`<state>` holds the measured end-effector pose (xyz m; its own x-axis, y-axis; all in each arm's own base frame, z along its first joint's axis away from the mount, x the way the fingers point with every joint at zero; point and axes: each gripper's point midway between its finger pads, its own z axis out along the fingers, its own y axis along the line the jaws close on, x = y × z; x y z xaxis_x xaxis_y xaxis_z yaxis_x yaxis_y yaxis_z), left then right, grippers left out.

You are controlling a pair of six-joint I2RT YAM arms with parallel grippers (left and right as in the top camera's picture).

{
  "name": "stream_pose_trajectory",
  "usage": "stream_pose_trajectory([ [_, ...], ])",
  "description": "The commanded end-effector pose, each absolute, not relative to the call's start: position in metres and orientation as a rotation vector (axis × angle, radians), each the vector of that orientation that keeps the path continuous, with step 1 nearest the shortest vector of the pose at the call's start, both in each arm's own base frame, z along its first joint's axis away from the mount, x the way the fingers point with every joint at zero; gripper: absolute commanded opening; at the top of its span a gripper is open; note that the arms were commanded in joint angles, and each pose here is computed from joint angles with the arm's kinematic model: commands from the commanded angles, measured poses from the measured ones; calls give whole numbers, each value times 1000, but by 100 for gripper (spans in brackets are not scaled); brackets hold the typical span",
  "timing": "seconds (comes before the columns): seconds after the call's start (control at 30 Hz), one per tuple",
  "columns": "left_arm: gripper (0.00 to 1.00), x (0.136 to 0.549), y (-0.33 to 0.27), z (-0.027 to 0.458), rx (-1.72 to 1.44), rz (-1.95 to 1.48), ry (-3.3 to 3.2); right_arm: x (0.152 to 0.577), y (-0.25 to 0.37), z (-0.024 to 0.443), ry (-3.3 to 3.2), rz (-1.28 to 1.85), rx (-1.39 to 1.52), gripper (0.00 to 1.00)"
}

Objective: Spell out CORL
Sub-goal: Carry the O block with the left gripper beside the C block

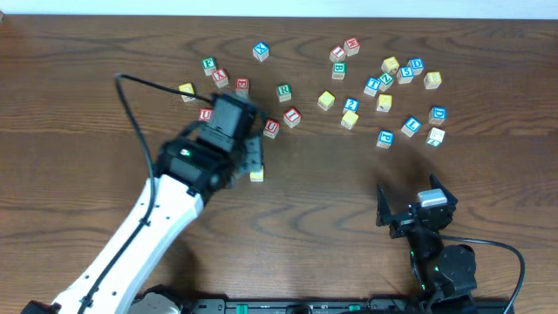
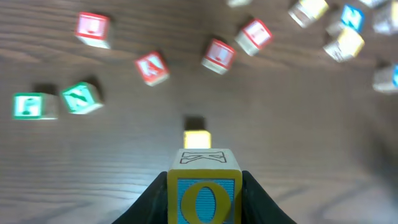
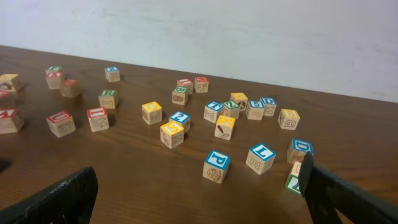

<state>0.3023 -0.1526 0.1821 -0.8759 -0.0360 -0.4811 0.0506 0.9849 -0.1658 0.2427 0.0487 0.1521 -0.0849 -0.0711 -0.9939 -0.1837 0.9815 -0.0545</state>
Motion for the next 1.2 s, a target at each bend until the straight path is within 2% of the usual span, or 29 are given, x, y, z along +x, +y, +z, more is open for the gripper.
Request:
stream_pose_trajectory([
  [0.0, 21, 295, -175, 178, 123, -227, 2633, 243, 47, 152, 1656, 80, -199, 99],
  [0.4, 19, 289, -219, 102, 193, -43, 2755, 243, 47, 152, 1656, 80, -200, 99],
  [0.5, 19, 298, -221, 86, 113, -16, 2759, 243, 47, 152, 1656, 80, -199, 99],
  [0.67, 10, 304, -216, 77, 56, 47, 2742, 243, 47, 152, 1656, 80, -199, 99],
  [1.17, 9, 307, -205, 69, -18, 103, 2709, 243, 47, 152, 1656, 80, -200, 99],
])
